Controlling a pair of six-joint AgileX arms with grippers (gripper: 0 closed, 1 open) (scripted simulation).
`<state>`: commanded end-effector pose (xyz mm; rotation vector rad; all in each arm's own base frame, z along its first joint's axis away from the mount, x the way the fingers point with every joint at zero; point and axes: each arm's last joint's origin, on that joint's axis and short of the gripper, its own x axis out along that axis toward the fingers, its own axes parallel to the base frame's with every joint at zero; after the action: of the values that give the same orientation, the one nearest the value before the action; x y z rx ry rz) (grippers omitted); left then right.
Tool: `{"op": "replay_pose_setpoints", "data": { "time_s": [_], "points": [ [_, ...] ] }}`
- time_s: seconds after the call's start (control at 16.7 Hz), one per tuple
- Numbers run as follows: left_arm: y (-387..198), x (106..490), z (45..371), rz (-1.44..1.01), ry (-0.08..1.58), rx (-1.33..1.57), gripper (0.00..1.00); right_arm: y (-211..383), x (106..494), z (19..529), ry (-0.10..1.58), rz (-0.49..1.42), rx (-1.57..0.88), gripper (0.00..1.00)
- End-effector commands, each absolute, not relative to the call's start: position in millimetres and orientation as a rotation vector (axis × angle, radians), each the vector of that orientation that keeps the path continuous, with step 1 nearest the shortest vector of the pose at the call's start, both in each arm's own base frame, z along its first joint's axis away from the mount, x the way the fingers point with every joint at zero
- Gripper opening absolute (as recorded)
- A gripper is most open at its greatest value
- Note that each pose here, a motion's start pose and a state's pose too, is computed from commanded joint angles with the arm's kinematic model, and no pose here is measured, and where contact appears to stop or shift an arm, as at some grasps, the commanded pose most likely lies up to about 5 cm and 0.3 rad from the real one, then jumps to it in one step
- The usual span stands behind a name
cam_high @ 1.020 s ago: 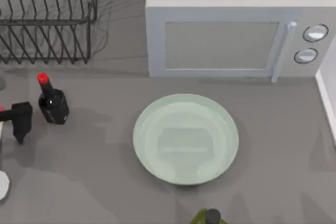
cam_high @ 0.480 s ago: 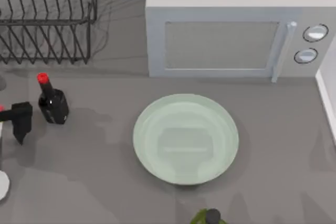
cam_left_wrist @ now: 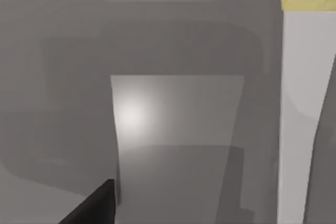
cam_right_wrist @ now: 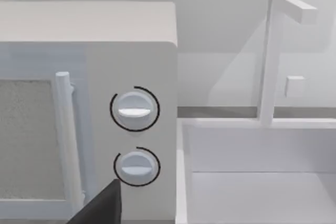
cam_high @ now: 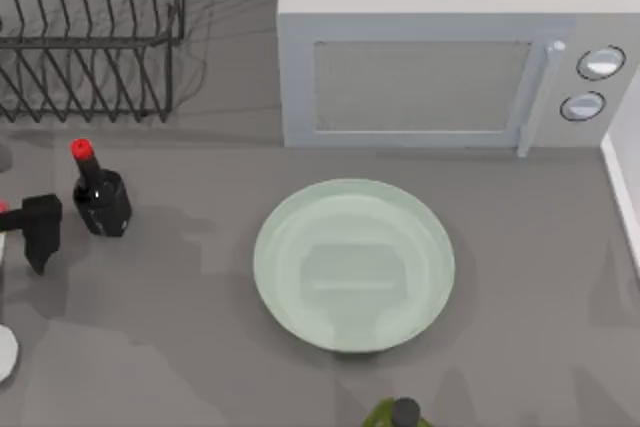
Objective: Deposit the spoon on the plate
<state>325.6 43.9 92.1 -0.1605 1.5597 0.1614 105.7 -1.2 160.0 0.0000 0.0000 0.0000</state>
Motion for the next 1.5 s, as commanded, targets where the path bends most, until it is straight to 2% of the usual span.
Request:
{"op": "replay_pose_setpoints", "data": {
  "time_s": [0.3,0.36,0.6,1.14,1.5],
  "points": [
    [43.9,325.6,92.1,0.161,1.560,-0.160,0.00,-1.2,105.7,160.0,0.000,0.000,0.000,1.00],
    [42.4,315.5,113.6,0.158,1.570,-0.159,0.00,-1.2,105.7,160.0,0.000,0.000,0.000,1.00],
    [42.5,318.3,128.2,0.155,1.566,-0.155,0.00,-1.2,105.7,160.0,0.000,0.000,0.000,1.00],
    [41.4,317.1,204.2,0.152,1.573,-0.155,0.00,-1.2,105.7,160.0,0.000,0.000,0.000,1.00],
    [42.6,315.8,211.6,0.158,1.575,-0.158,0.00,-1.2,105.7,160.0,0.000,0.000,0.000,1.00]
  ]
}}
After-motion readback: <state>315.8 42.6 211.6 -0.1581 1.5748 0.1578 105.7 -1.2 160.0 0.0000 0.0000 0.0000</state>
